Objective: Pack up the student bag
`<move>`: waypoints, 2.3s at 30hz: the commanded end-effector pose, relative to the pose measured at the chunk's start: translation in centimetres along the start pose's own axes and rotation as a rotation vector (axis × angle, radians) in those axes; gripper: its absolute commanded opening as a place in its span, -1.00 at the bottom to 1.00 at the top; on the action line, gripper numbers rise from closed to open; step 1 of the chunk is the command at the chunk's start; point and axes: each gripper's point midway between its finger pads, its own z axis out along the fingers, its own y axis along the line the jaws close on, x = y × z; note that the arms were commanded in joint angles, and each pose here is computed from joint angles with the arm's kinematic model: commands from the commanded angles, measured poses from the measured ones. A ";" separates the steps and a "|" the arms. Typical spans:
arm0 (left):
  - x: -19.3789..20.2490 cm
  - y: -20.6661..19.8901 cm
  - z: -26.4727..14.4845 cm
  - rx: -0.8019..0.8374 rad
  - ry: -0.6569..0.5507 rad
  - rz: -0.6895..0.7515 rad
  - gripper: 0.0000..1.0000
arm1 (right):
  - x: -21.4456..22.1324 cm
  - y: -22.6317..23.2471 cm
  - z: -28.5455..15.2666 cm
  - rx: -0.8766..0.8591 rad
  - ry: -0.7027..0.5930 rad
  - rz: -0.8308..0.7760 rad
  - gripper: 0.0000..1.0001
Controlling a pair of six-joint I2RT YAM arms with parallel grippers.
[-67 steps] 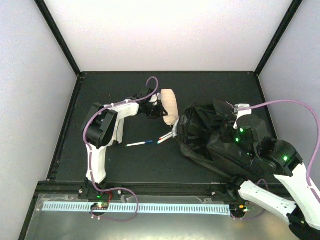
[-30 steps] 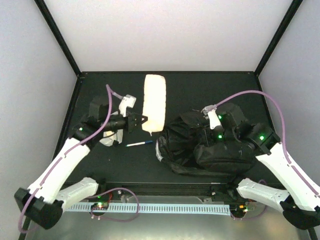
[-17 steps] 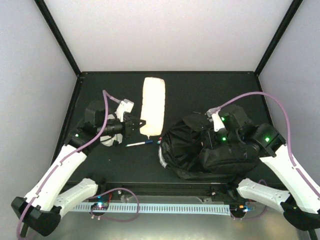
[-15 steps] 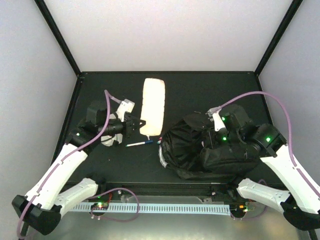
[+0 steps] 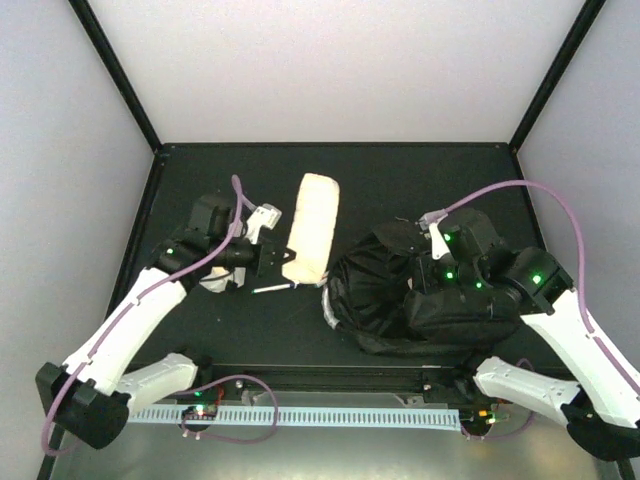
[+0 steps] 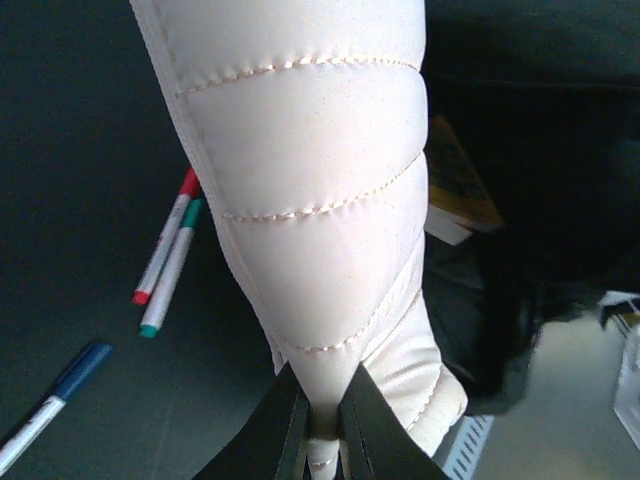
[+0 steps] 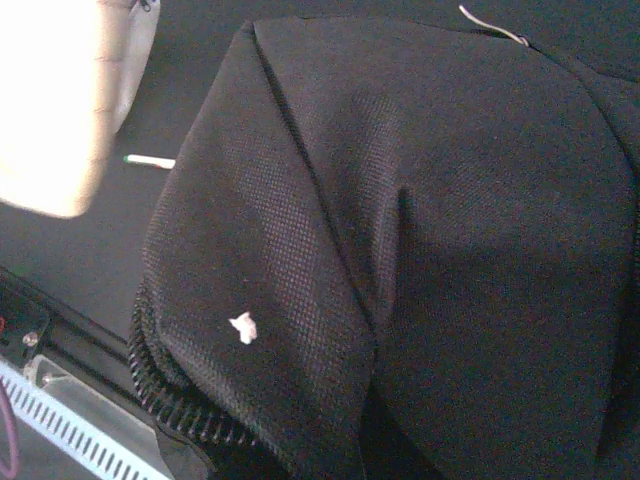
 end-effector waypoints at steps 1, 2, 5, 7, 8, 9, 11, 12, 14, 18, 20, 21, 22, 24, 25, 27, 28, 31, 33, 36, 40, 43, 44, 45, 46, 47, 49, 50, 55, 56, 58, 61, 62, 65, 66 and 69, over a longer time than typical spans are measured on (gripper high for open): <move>-0.3 -5.2 -3.1 0.168 -0.027 0.142 -0.97 | -1.8 -0.5 0.5 0.039 -0.082 0.002 -0.95; 0.4 -5.6 -3.4 0.181 0.001 0.152 -0.97 | -1.9 -0.2 0.5 0.022 -0.088 -0.004 -0.95; 2.0 -6.6 -4.4 0.178 0.053 0.181 -0.97 | -2.0 -0.1 0.4 0.013 -0.098 -0.019 -0.95; 2.6 -8.0 -5.2 0.209 0.059 0.193 -0.97 | -1.9 -0.3 0.1 0.023 -0.095 -0.030 -0.96; 2.8 -8.4 -5.6 0.207 0.071 0.188 -0.97 | -1.8 -0.5 0.0 0.037 -0.093 -0.030 -0.95; 3.1 -8.8 -5.8 0.206 0.092 0.185 -0.97 | -1.8 -0.8 -0.1 0.050 -0.089 -0.029 -0.96; 4.2 -9.0 -5.7 0.177 0.152 0.190 -0.97 | -1.8 -1.0 -0.3 0.064 -0.086 -0.027 -0.95; 4.9 -9.1 -5.6 0.162 0.192 0.196 -0.97 | -1.8 -0.9 -0.4 0.062 -0.086 -0.029 -0.95; 6.6 -9.0 -5.2 0.128 0.288 0.210 -0.97 | -2.1 -0.8 -0.7 0.056 -0.093 -0.031 -0.95; 8.5 -9.0 -4.2 0.079 0.421 0.247 -0.97 | -2.2 0.0 -1.2 0.016 -0.094 -0.058 -0.95; 8.3 -9.3 -3.7 0.070 0.444 0.265 -0.97 | -2.0 0.5 -1.3 -0.011 -0.083 -0.073 -0.96; 8.2 -9.4 -3.4 0.067 0.455 0.275 -0.97 | -1.7 0.7 -1.3 -0.028 -0.070 -0.083 -0.96; 8.1 -9.6 -3.0 0.069 0.463 0.284 -0.97 | -1.5 1.1 -1.2 -0.051 -0.058 -0.092 -0.95; 7.8 -10.6 -2.2 0.091 0.476 0.318 -0.97 | -0.8 2.4 -0.9 -0.128 -0.020 -0.114 -0.95; 7.7 -10.9 -1.6 0.096 0.483 0.330 -0.97 | -0.6 3.0 -0.9 -0.162 -0.012 -0.123 -0.95; 7.3 -11.5 -0.6 0.107 0.497 0.354 -0.97 | -0.4 3.9 -0.9 -0.219 -0.009 -0.127 -0.94; 7.1 -11.6 -0.1 0.103 0.506 0.367 -0.97 | -0.3 4.3 -0.8 -0.241 -0.008 -0.130 -0.93; 6.9 -11.5 1.8 0.076 0.575 0.383 -0.97 | -0.1 4.7 -0.6 -0.269 -0.006 -0.134 -0.92; 7.3 -11.0 2.7 0.037 0.645 0.388 -0.97 | -0.2 4.6 -0.5 -0.265 -0.012 -0.131 -0.93; 8.3 -10.5 3.8 0.008 0.708 0.394 -0.97 | -0.7 4.3 -0.6 -0.240 -0.037 -0.118 -0.93; 8.6 -10.0 4.4 -0.023 0.731 0.389 -0.97 | -1.0 4.3 -1.0 -0.247 -0.066 -0.122 -0.94; 8.1 -10.1 5.2 -0.027 0.719 0.395 -0.97 | -1.0 4.5 -1.1 -0.259 -0.066 -0.129 -0.93; 7.7 -10.4 5.5 -0.015 0.706 0.400 -0.97 | -1.0 4.7 -1.1 -0.270 -0.061 -0.132 -0.93; 7.1 -10.7 6.0 -0.008 0.685 0.405 -0.97 | -1.0 5.0 -1.0 -0.282 -0.059 -0.134 -0.93; 6.5 -11.1 6.5 0.000 0.662 0.406 -0.97 | -1.0 5.2 -1.0 -0.294 -0.057 -0.136 -0.93; 6.0 -11.4 7.4 0.007 0.648 0.398 -0.97 | -0.9 5.3 -0.8 -0.305 -0.054 -0.138 -0.93; 5.0 -12.1 8.8 0.014 0.616 0.387 -0.97 | -1.0 5.6 -0.7 -0.320 -0.059 -0.133 -0.93; 4.5 -12.3 9.6 0.014 0.600 0.383 -0.97 | -1.0 5.7 -0.7 -0.330 -0.064 -0.128 -0.93; 2.2 -12.6 12.7 -0.003 0.506 0.370 -0.97 | -1.1 6.7 -0.8 -0.395 -0.086 -0.116 -0.93; 2.0 -12.6 13.2 -0.005 0.498 0.366 -0.97 | -1.1 6.7 -0.8 -0.397 -0.091 -0.115 -0.93; 2.5 -12.4 14.2 0.003 0.517 0.355 -0.97 | -1.3 6.8 -1.0 -0.402 -0.103 -0.116 -0.93; 2.4 -10.8 15.7 -0.092 0.535 0.326 -0.97 | -1.6 7.1 -1.5 -0.425 -0.131 -0.122 -0.94; 2.2 -10.1 16.1 -0.135 0.529 0.321 -0.97 | -1.6 7.3 -1.7 -0.439 -0.141 -0.126 -0.94; 1.6 -9.5 17.5 -0.164 0.489 0.312 -0.97 | -1.8 7.9 -2.1 -0.479 -0.167 -0.132 -0.94; 1.3 -9.5 17.9 -0.160 0.470 0.306 -0.97 | -1.9 8.0 -2.2 -0.491 -0.175 -0.134 -0.94; 0.8 -8.6 18.9 -0.202 0.430 0.321 -0.97 | -2.1 8.1 -2.7 -0.497 -0.197 -0.140 -0.94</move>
